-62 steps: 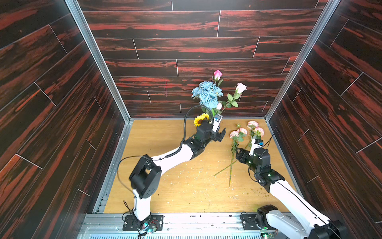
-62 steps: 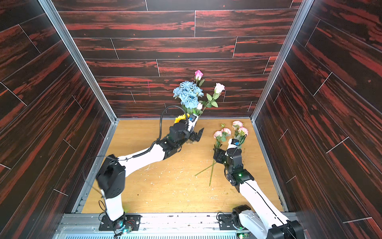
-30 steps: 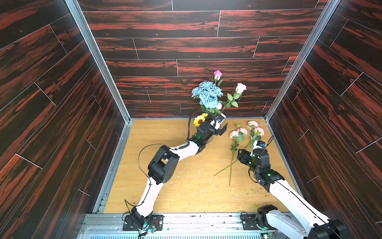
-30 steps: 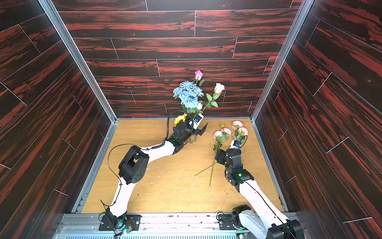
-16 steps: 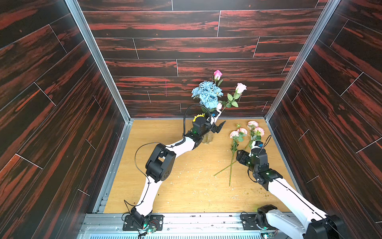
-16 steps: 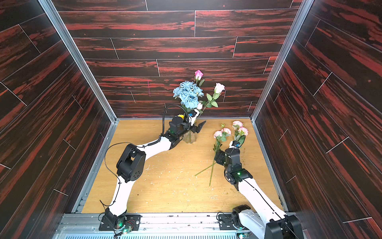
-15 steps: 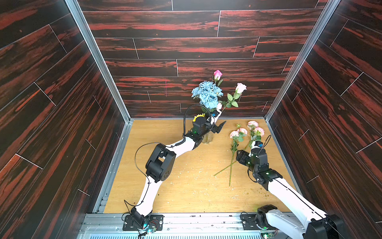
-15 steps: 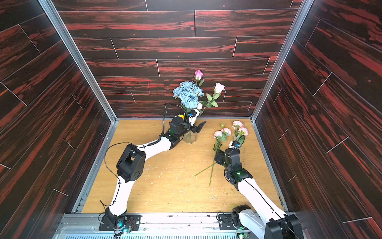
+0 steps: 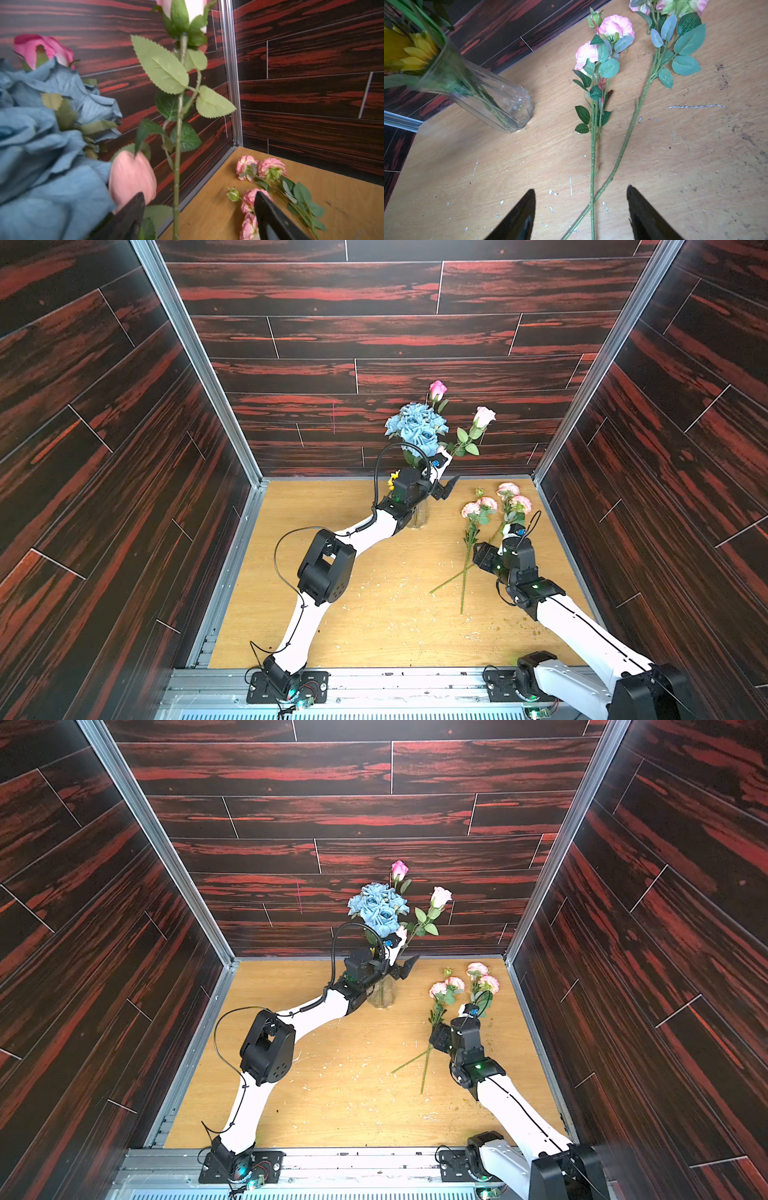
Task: Pick out pink flowers from the vase
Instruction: Pick up the flower from the vase.
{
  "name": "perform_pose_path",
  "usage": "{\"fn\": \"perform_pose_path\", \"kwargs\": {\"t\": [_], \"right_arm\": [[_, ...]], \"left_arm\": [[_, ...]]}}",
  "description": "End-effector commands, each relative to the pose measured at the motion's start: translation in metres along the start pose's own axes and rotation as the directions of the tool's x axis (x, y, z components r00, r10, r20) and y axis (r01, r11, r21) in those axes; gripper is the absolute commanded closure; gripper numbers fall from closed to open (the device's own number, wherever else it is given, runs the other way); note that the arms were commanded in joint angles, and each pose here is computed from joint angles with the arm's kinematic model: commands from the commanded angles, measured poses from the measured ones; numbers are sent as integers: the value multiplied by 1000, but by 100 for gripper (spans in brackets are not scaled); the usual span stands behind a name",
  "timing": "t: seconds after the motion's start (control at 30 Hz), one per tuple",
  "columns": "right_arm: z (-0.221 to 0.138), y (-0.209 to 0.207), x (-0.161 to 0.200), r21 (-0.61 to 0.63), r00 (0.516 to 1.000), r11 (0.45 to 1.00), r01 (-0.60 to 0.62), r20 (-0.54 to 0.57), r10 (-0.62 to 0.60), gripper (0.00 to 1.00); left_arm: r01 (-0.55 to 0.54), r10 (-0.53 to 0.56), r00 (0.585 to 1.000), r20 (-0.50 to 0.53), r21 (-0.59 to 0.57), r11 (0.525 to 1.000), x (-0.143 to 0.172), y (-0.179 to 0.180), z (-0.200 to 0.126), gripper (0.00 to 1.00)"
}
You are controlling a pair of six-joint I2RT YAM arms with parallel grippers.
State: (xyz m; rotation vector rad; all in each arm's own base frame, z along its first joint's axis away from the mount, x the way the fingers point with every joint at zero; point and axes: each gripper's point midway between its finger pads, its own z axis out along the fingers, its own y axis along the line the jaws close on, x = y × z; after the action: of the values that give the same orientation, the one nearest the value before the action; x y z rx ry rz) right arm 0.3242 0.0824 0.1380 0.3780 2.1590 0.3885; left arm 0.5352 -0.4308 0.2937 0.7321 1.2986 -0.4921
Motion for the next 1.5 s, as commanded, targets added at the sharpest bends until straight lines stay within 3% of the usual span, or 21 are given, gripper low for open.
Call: {"fn": "perform_pose_path", "kwargs": {"t": [0.0, 0.43, 1.27, 1.47], "right_arm": [[0, 6, -5, -13, 1000, 1000, -4, 1, 4, 29], [3, 6, -3, -12, 1000, 1000, -2, -11, 2, 29], [4, 8, -2, -19, 1000, 1000, -1, -18, 1, 29], [4, 8, -2, -21, 1000, 1000, -2, -19, 1, 29]], "left_arm": [[-10, 9, 1000, -24, -30, 999, 10, 5, 7, 20], [11, -12, 998, -56, -26, 1000, 23, 4, 16, 31], [-36, 31, 998, -58, -92, 995, 16, 17, 16, 91], [-70, 65, 997, -39, -112, 991, 0, 21, 12, 95]]}}
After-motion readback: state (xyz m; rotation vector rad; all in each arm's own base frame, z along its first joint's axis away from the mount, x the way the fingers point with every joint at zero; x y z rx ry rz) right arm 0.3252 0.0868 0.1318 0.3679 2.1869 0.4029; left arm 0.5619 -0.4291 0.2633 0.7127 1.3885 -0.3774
